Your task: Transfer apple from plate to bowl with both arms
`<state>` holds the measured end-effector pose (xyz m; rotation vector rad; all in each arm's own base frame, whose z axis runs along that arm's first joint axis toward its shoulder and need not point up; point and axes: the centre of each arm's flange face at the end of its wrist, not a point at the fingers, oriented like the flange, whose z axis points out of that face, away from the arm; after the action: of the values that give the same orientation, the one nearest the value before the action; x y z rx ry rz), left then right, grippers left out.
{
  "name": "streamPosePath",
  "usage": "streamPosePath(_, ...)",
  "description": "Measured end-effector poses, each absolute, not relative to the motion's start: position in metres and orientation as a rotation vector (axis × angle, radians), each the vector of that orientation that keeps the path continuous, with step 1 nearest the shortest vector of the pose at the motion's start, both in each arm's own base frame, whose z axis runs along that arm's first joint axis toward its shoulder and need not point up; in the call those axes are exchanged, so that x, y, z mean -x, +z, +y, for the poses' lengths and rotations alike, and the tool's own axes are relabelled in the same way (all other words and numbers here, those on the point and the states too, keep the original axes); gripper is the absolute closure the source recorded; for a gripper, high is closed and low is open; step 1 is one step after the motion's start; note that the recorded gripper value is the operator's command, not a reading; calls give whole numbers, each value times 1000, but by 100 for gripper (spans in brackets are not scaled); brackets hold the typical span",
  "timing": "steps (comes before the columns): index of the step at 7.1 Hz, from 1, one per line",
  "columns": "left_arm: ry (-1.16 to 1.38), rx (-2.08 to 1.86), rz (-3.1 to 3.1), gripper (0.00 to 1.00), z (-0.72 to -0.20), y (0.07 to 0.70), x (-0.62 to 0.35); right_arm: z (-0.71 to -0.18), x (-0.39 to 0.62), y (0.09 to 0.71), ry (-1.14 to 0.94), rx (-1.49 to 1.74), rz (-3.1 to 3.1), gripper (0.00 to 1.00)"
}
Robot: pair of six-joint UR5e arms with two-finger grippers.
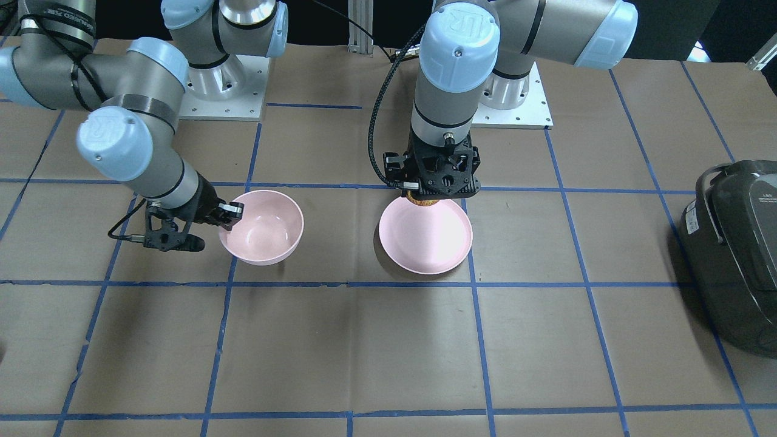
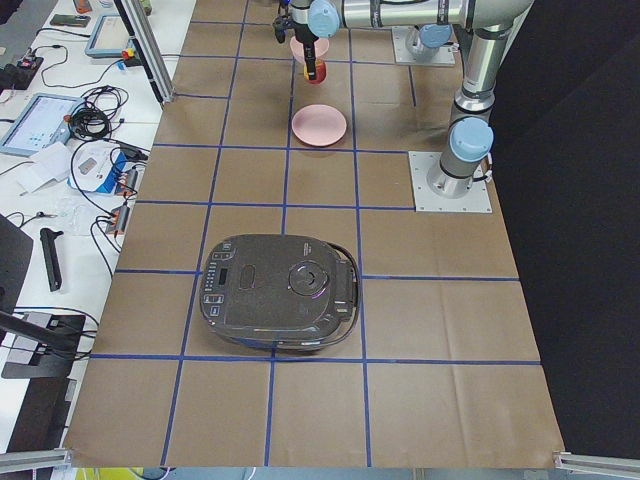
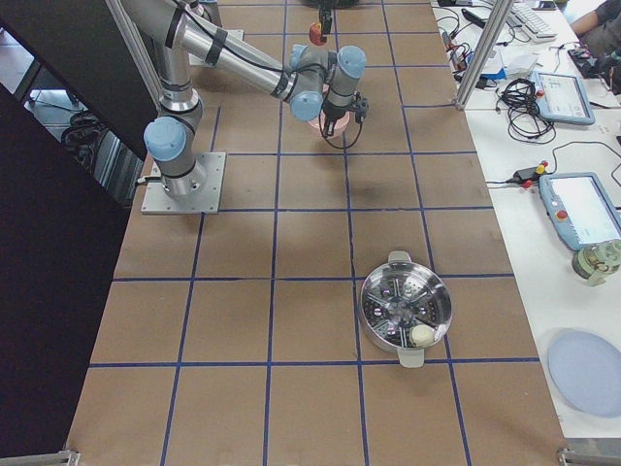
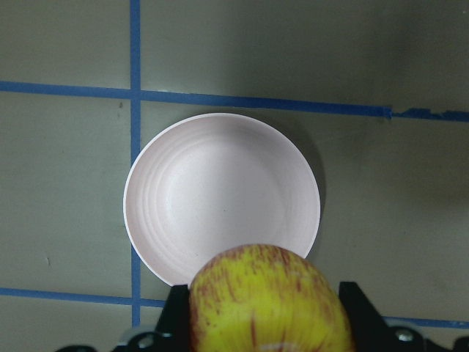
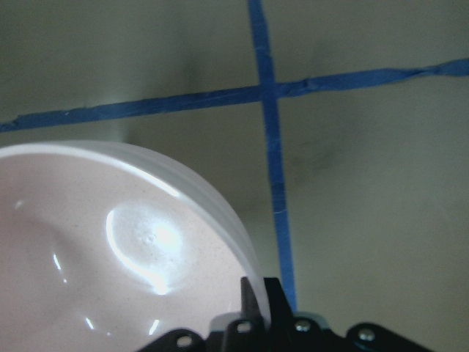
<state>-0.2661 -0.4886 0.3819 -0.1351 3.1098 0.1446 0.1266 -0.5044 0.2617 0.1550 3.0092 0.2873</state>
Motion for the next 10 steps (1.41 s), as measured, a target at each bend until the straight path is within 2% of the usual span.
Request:
streamPosePath(1,149,137,3109,71,-488,381,267,-502,-144,252,317,-141,3000,90)
streamPosePath(2,151,139,3108,71,-488,380,267,-502,-151,237,356,-135,2995,58)
streamPosePath(3,155,138,3107,71,-487,379,268,-504,-153,225,378,-141,2993,1)
streamPosePath(5,161,147,3106,72,-486,377,270,-508,-154,221,370,-155,2996,0)
streamPosePath(7,163,210,3095,73,-482,367,287,-531,-151,255,259,-135,3022,0)
streamPosePath(10,91,393,3124,73,-473,324,374,-569,-131,416,52,-136,3159,0)
